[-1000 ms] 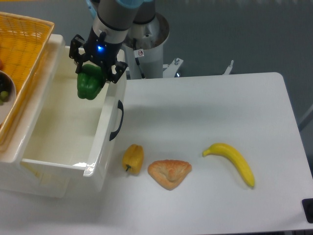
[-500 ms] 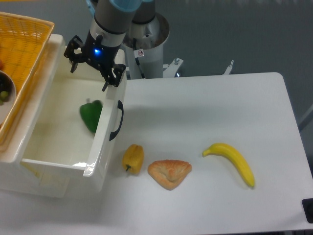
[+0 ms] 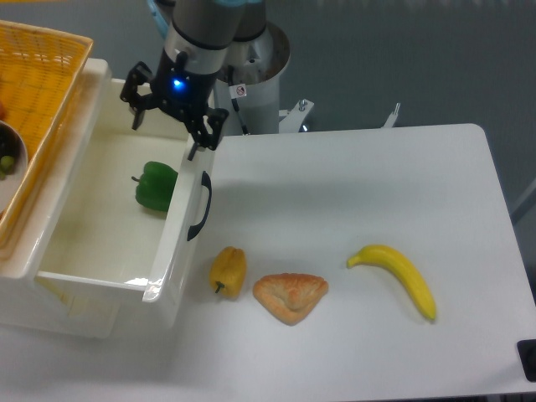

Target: Place the green pepper in the upper white drawer

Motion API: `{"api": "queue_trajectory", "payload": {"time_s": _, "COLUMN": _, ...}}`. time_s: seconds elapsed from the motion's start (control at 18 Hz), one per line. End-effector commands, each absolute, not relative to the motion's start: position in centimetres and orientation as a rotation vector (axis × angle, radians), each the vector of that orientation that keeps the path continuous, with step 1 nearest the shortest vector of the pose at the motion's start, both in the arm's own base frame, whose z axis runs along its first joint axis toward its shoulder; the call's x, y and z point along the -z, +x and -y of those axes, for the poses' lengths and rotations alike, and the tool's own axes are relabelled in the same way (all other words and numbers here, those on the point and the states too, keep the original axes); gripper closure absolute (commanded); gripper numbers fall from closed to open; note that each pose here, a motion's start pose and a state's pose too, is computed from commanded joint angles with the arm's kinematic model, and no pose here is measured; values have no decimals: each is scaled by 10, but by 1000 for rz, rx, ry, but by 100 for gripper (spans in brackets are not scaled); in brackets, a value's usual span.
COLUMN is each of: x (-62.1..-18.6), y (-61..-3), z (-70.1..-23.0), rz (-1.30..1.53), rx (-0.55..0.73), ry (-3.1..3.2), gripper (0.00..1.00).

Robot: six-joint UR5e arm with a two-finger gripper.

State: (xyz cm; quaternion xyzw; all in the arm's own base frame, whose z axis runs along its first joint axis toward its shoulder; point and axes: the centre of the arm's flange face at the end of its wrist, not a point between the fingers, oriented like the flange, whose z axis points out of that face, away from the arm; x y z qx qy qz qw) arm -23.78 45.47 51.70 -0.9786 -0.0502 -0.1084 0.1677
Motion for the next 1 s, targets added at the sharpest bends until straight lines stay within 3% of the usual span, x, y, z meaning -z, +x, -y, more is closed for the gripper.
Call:
{"api": "queue_trajectory", "payload": {"time_s": 0.28, "x": -512, "y": -268, "z": -436, "rz": 16, "rx": 157, "ry": -2880, "gripper": 0}}
{"api": "queue_trajectory", "payload": {"time_s": 0.61, "x": -472, "y": -308, "z": -424, "rz": -135, "rx": 110, "ry": -3017, "gripper": 0}}
{"api": "queue_trajectory", "payload": {"time_s": 1.0, "x": -447, "y": -348, "z": -415, "rz": -77, "rx": 140, "ry": -3056, "gripper": 0}}
